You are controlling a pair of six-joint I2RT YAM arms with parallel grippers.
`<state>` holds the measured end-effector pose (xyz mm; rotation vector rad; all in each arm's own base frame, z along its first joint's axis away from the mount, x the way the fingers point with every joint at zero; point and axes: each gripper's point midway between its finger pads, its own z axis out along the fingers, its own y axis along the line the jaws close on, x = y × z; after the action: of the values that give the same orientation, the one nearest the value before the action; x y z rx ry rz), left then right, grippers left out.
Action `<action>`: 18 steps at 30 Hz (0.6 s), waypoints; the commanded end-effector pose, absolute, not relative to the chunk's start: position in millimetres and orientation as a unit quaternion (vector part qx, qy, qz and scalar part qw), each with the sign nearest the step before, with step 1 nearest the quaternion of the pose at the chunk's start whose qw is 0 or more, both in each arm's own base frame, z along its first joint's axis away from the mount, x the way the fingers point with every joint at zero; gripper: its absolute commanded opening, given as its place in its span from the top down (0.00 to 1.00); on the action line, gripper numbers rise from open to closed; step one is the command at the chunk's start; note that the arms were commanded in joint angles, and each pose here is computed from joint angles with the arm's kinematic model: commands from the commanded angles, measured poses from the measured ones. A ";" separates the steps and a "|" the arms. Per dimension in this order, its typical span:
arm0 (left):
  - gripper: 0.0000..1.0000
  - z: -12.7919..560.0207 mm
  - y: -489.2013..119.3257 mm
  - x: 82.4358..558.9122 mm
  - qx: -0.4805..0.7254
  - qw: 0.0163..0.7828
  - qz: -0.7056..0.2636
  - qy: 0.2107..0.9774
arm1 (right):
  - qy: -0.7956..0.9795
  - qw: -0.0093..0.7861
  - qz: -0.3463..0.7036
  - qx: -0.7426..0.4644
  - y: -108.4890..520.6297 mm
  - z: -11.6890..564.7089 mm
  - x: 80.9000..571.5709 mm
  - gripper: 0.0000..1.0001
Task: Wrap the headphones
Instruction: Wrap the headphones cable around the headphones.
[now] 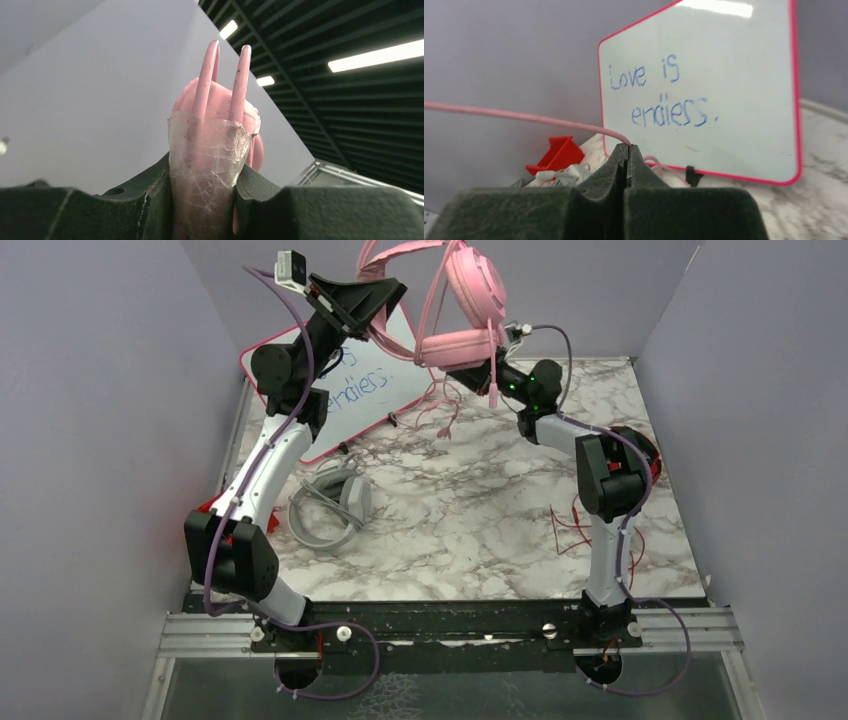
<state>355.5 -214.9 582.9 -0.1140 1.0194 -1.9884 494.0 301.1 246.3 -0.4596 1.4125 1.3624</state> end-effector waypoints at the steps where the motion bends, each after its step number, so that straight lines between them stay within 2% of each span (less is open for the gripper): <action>1: 1.00 596.2 -222.8 285.1 0.041 0.405 -0.822 0.398 | 0.596 0.557 0.558 -0.153 252.5 268.6 530.5 1.00; 10: 1.00 504.0 -248.6 299.8 0.028 0.364 -0.788 0.496 | 0.588 0.581 0.536 -0.174 202.2 334.3 528.4 1.00; 14: 1.00 496.1 -254.3 310.4 0.020 0.357 -0.787 0.502 | 0.604 0.544 0.536 -0.228 205.5 328.6 515.5 0.98; 18: 1.00 513.2 -256.4 314.8 0.035 0.364 -0.790 0.492 | 0.644 0.528 0.503 -0.233 201.3 279.7 498.1 0.62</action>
<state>325.5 -259.4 469.9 -0.0046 1.3935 -2.0287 530.9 198.3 309.8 -0.4497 1.4545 1.2383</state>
